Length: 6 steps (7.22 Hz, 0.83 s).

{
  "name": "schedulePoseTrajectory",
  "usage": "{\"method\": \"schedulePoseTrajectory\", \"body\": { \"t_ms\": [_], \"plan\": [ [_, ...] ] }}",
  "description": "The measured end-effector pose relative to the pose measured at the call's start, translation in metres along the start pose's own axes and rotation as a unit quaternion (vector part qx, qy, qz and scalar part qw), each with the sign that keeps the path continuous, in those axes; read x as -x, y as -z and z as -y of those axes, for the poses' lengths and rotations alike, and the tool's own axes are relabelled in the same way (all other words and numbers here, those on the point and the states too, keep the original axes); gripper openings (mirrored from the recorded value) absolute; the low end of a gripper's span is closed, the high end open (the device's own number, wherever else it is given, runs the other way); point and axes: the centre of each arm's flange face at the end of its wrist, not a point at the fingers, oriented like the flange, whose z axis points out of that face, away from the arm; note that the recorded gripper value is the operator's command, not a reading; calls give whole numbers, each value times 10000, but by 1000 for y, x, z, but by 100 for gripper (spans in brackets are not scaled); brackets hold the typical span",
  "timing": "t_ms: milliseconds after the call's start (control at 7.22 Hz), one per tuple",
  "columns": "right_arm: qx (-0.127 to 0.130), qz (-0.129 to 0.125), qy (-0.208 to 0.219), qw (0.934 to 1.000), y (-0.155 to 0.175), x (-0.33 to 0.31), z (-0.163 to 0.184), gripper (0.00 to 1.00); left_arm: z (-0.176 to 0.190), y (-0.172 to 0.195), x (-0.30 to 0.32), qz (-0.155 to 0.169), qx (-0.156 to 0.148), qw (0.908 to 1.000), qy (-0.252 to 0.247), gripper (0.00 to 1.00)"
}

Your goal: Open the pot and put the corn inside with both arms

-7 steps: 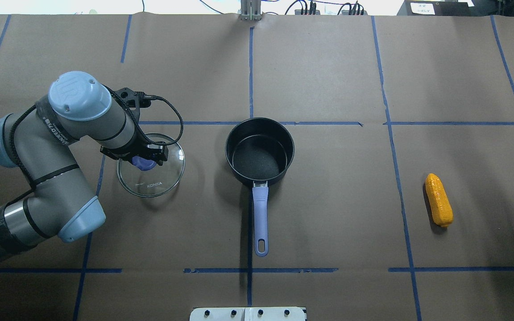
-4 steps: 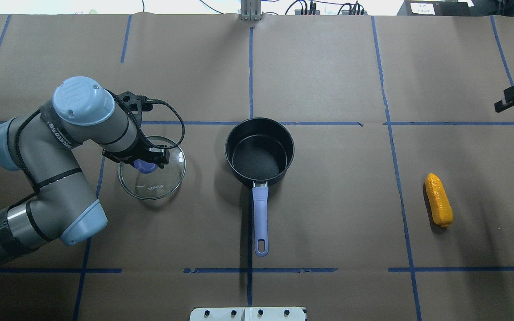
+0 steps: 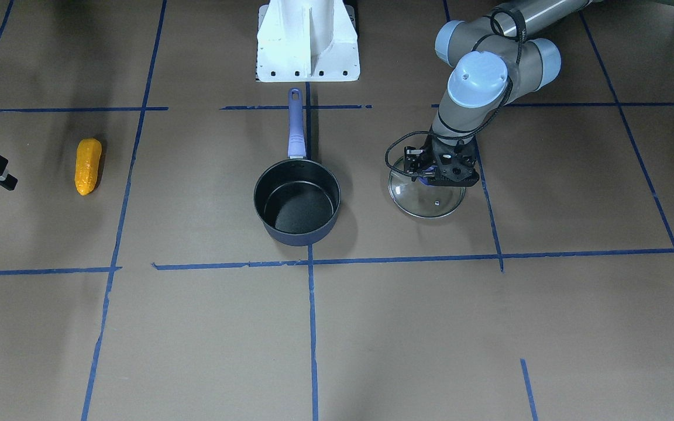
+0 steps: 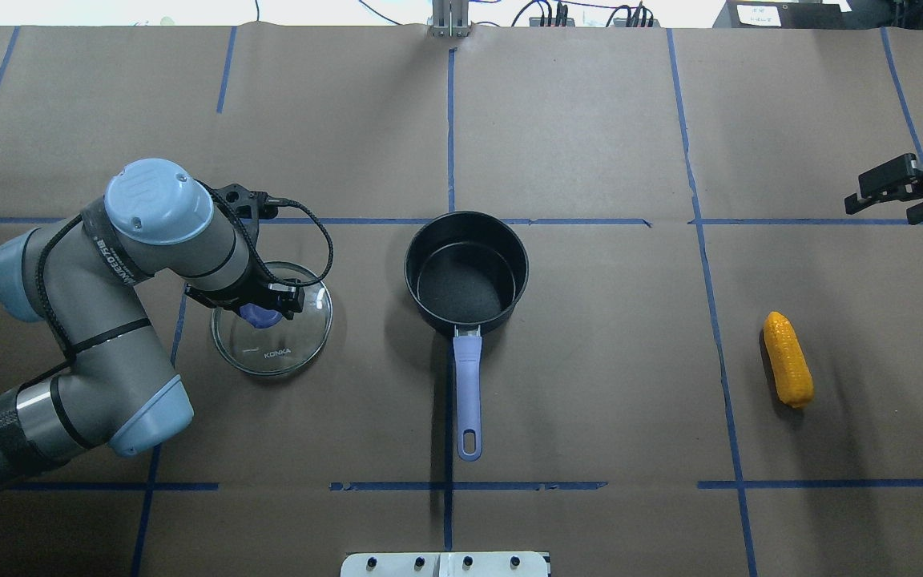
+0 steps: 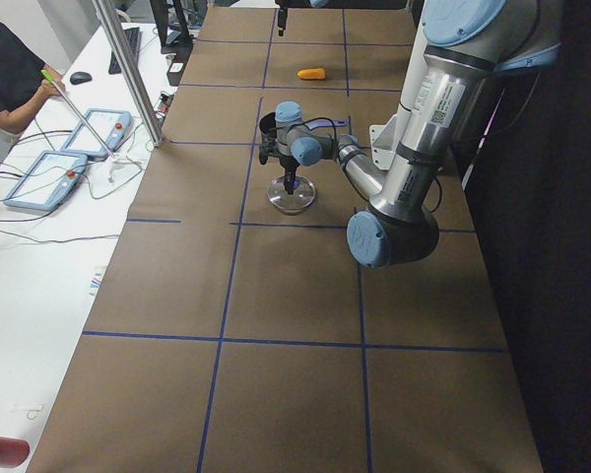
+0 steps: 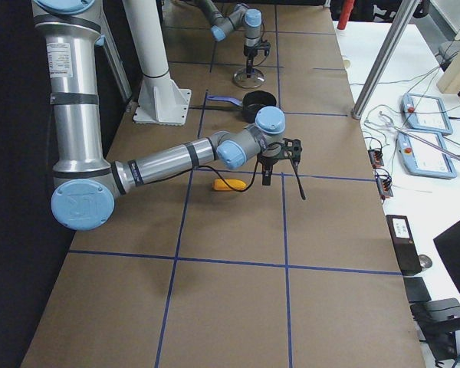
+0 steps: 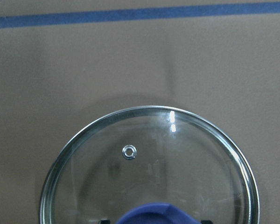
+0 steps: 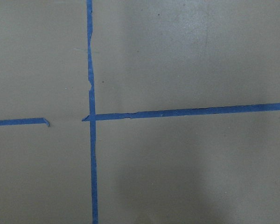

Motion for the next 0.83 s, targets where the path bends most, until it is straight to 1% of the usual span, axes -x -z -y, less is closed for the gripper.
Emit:
{"method": "schedulePoseTrajectory", "body": {
  "t_ms": [139,554,831],
  "plan": [
    [-1,7,21,10000,0,3,0,100,-1,0,0,-3,8,10000,-15,100],
    [7,-14,77,10000,-4,8,-3,100,0,9,-2,-63,-43,10000,-42,100],
    [-28,-218,105,9997,-25,21,-11,100,4,19,-2,-108,-90,9999,-17,100]
  ]
}}
